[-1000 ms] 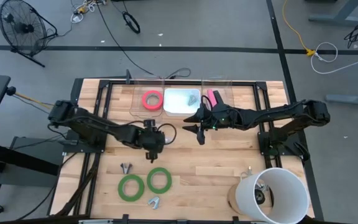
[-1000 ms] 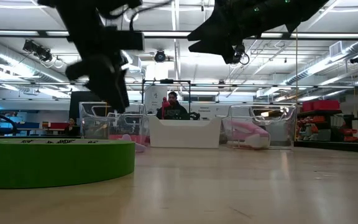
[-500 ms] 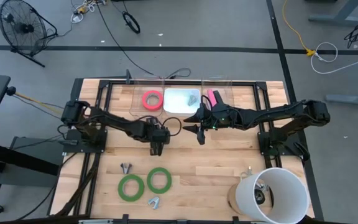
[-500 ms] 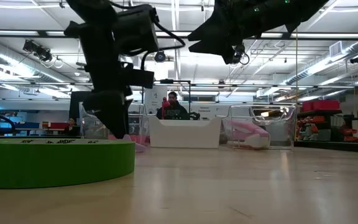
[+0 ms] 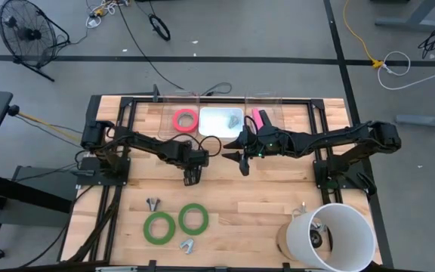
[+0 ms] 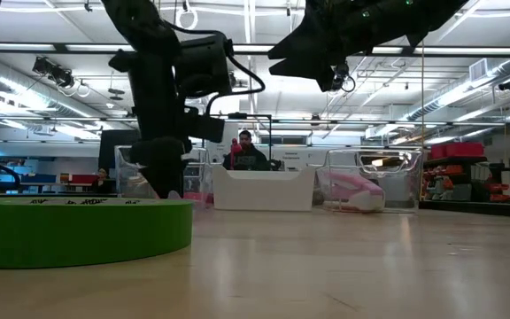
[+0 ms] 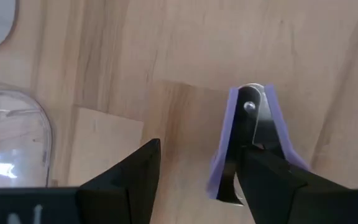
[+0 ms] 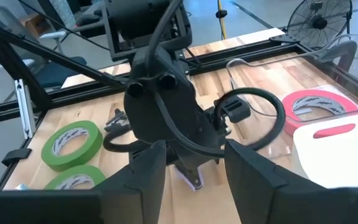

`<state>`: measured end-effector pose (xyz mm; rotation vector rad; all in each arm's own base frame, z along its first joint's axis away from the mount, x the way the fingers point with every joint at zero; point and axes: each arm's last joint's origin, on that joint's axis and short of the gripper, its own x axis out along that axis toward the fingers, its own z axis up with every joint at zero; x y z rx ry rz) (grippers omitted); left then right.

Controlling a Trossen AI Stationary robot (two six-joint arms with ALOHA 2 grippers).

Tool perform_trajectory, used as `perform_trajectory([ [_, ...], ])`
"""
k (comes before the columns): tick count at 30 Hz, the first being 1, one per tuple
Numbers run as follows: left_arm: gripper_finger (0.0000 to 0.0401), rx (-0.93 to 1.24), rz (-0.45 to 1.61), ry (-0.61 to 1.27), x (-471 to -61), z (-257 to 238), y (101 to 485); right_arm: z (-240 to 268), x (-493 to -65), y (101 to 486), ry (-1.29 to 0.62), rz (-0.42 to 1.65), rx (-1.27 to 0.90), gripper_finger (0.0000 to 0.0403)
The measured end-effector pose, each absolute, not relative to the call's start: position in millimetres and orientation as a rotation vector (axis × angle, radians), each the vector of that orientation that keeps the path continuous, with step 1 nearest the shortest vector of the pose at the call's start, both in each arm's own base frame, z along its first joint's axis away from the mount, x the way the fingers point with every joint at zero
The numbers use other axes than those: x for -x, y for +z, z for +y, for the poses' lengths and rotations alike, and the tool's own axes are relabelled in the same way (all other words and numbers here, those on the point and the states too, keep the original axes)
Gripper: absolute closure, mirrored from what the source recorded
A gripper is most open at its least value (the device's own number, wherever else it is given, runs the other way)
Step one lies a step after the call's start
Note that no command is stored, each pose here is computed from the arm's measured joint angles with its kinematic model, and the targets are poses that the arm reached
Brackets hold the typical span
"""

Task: Pick and place Stapler, Stapler remover, tape
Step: Put the purple staple remover into the white bin

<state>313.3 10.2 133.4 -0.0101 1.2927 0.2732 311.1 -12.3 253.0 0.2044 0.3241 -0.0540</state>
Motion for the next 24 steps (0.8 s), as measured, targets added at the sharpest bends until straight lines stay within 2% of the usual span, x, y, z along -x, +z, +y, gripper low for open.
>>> perform_trajectory([
  [4,0.0229,0.024,1.307,0.261,-314,11,129,-12,-311,253,-0.054,0.322,-0.204,0.0239],
  [6,0.0270,0.027,1.297,0.249,-314,9,131,-12,-311,253,-0.055,0.321,-0.204,0.0239],
  [9,0.0356,0.037,1.282,0.219,-313,6,136,-12,-311,253,-0.056,0.321,-0.203,0.0239],
  [10,0.0365,0.037,1.275,0.215,-313,5,138,-12,-311,253,-0.056,0.321,-0.203,0.0239],
  [24,0.0362,0.020,1.144,0.208,-311,-2,167,-12,-311,253,-0.056,0.323,-0.202,0.0239],
])
